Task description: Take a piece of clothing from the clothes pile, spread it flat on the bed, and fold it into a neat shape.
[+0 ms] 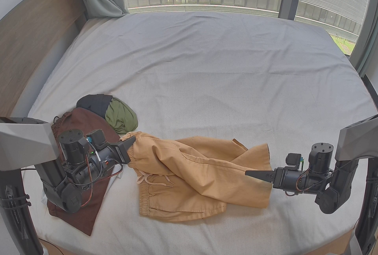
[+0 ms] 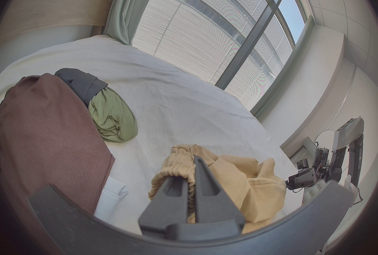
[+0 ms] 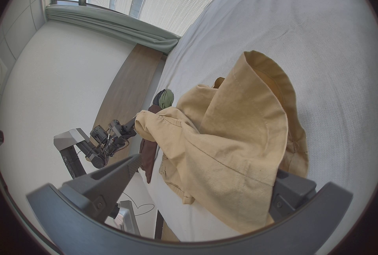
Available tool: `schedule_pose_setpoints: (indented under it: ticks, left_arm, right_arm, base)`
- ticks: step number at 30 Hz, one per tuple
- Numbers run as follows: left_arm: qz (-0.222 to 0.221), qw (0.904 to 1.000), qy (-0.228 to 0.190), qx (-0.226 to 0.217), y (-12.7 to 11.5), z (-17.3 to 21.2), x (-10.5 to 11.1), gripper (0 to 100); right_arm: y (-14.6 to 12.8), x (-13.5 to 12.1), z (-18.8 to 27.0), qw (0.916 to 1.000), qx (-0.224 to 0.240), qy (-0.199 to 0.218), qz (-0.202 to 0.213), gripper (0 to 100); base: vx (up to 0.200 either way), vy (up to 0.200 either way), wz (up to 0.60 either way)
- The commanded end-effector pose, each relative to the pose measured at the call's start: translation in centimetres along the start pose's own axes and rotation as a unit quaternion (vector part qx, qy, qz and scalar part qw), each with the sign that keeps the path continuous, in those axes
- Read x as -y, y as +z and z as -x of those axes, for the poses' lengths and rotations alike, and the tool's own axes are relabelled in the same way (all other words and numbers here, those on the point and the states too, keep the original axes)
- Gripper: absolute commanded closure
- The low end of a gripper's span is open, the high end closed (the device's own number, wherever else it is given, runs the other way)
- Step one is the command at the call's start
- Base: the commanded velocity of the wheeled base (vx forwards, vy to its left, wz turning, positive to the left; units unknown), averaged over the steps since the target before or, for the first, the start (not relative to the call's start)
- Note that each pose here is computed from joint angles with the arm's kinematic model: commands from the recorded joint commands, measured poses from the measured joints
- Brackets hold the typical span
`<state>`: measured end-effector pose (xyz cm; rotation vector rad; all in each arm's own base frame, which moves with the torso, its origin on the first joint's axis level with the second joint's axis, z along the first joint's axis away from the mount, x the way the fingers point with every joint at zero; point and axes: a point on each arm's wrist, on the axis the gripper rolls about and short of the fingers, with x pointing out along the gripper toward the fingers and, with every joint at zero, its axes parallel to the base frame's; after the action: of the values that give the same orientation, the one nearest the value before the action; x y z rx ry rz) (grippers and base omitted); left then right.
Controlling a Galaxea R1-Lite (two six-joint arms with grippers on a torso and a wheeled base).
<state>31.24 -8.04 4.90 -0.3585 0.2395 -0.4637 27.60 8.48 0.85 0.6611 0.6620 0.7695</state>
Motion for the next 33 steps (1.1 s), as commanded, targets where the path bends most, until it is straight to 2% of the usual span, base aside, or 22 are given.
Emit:
schedule_pose_setpoints:
  ticks: [1,11,26,33]
  left_arm:
    - [0.000,1.0000,0.000,0.001,0.0,0.0,0.0,100]
    - [0.000,1.0000,-0.001,0.001,0.0,-0.1,0.0,100]
    - [-0.001,0.9999,-0.007,0.009,0.5,-0.1,0.2,100]
    - [-0.007,0.9994,-0.020,0.029,1.6,-0.2,0.7,100]
  right_arm:
    - [-0.1,-0.1,-0.1,1.0000,-0.002,0.002,0.001,100]
    - [0.1,-0.2,0.0,1.0000,0.002,0.002,0.003,100]
    - [1.8,-2.6,1.1,0.9983,0.036,0.027,0.037,100]
    - [2.5,-3.6,1.6,0.9966,0.051,0.039,0.052,100]
  base:
    - [0.000,0.000,0.00]
    - [0.000,0.000,0.00]
    - [0.000,0.000,0.00]
    - [0.000,0.000,0.00]
